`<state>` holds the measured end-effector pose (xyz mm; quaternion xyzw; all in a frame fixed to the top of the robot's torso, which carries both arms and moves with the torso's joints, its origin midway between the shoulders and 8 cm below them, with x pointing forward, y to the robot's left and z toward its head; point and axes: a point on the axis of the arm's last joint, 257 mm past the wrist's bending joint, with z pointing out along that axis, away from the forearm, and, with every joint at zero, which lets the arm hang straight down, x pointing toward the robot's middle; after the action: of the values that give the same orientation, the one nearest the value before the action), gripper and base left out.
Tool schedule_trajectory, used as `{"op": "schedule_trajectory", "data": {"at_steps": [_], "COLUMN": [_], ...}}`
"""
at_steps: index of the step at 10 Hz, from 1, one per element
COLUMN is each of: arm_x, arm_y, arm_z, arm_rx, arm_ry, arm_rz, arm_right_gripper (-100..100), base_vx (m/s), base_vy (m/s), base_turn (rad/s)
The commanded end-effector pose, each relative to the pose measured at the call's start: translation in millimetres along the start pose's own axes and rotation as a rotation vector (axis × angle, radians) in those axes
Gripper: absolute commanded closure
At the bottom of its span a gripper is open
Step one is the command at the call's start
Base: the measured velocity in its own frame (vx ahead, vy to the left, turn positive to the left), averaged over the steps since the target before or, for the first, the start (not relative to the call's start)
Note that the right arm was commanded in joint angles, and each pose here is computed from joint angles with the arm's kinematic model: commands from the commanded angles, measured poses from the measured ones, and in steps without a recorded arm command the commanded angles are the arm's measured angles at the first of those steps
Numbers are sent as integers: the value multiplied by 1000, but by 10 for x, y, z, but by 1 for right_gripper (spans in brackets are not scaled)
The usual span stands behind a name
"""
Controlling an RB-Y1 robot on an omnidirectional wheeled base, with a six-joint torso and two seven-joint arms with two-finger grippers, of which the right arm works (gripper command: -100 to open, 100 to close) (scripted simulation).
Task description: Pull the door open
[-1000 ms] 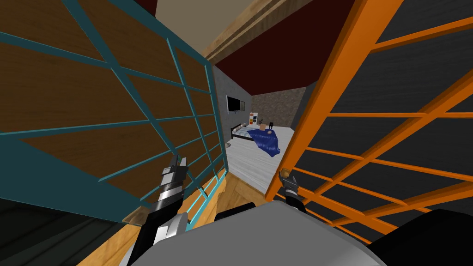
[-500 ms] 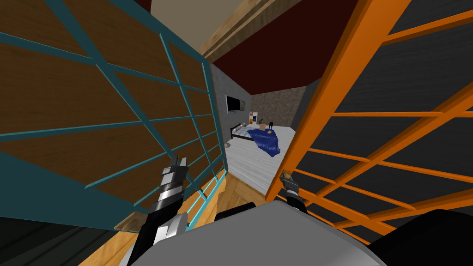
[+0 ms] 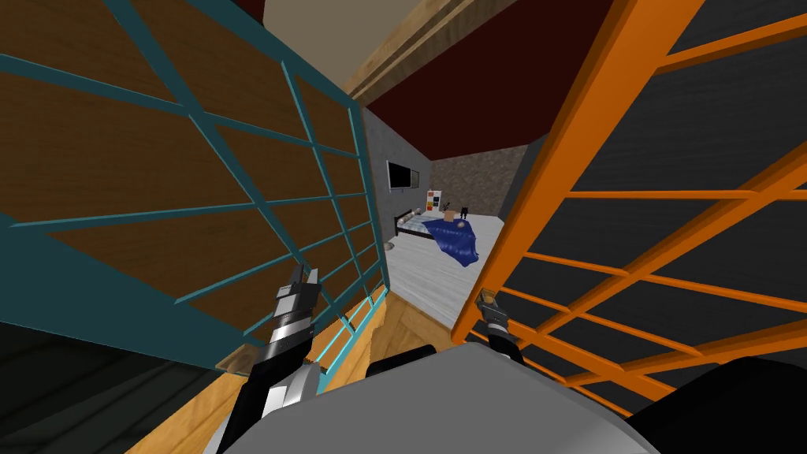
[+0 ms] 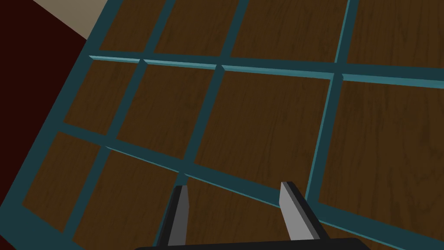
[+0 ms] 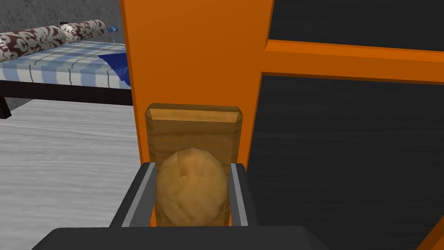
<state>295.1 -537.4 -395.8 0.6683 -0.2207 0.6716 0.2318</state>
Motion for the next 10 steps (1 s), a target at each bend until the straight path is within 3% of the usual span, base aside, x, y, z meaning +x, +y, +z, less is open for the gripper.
{"op": "schedule_trajectory", "data": {"at_steps": [1,6,7,8,10], "arm_x": [-23,-14,-14,-48,-46], "arm_y": [-78,-397,-443,-407,-516], "arm_z": [-37,-105,-120,-122,-193], "arm_rx": [26,143,159,147,201], "arm_ry": [-6,-7,-8,-13,-12], "arm_rz": [3,12,13,10,11], "arm_right_gripper": [100,100,100,100,100], "base_vx": [-209,-242,-241,-106,-246], "base_vy": [-10,26,14,20,4], "base_turn": [74,82,80,23,84]}}
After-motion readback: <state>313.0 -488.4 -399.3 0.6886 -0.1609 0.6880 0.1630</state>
